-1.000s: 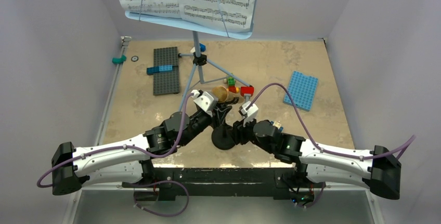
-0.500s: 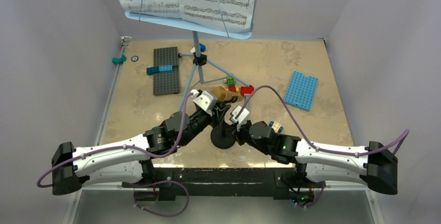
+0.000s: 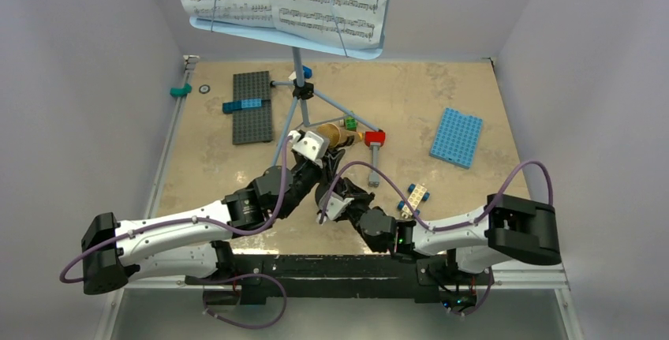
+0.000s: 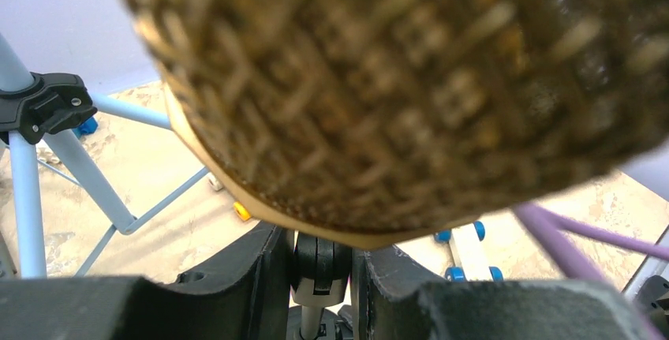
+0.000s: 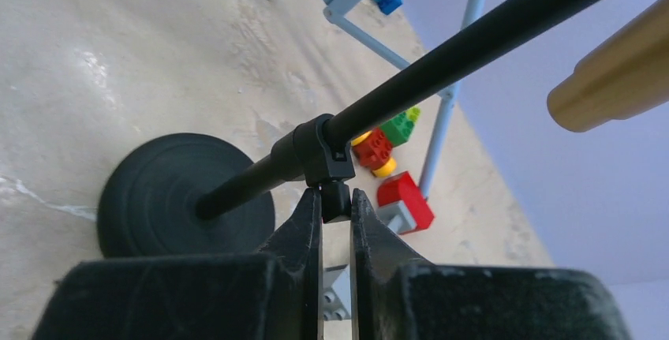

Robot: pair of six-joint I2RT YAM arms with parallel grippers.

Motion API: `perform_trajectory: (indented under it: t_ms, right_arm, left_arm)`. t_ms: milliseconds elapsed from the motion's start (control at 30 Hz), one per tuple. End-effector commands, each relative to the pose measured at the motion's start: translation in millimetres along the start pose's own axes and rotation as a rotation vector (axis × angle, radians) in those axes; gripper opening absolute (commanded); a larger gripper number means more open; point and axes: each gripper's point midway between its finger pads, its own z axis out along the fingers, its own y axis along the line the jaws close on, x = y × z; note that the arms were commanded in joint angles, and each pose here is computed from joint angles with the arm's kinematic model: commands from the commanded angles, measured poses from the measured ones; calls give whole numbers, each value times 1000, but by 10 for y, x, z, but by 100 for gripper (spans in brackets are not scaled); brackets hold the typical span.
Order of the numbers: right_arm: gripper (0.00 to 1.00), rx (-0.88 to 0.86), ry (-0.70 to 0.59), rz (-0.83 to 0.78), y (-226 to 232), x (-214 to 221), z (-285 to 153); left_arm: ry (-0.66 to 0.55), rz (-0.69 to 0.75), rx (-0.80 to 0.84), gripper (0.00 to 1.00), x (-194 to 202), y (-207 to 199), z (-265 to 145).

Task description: Pack up the instrument practice props

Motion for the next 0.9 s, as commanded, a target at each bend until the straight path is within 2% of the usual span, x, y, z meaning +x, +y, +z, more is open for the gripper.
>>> perform_trajectory:
  t_ms: [0,100,133,167,233,267,333,533,600,733,867]
  right_arm:
    - [0,298,68,-64,-617,62,-60]
    - [0,235,103,4,-530,93,-79]
    - [0,176,127,80,-481,51,-96]
    - [11,67,175,132,-306,119,-118]
    - [48,-20,174,265,-225,110,-226]
    - [60,-47,156,327,-232,63,-287]
    - [72,-80,154,405,-189,63,-356]
    - [78,-155,228,641,-17,133,-557]
    - [82,-212,226,798,68,100,-640]
    - [82,-377,200,1200,111,-23,-686]
    - [82,-483,144,1406,39,-222,-719]
  left_arm:
    - [160,-6,69,0,451,-167,-92]
    - [158,-1,57,0,454,-134,-103]
    - [159,0,49,0,453,-119,-106]
    - [159,2,42,0,452,-103,-110]
    - [156,7,26,0,447,-70,-110]
    - [155,10,19,0,448,-56,-110]
    - [154,12,4,0,451,-32,-104]
    - [149,16,-5,0,435,-32,-74]
    - [146,12,-2,0,413,-38,-76]
    - [131,6,0,0,364,-39,-87]
    - [118,4,8,0,314,-55,-98]
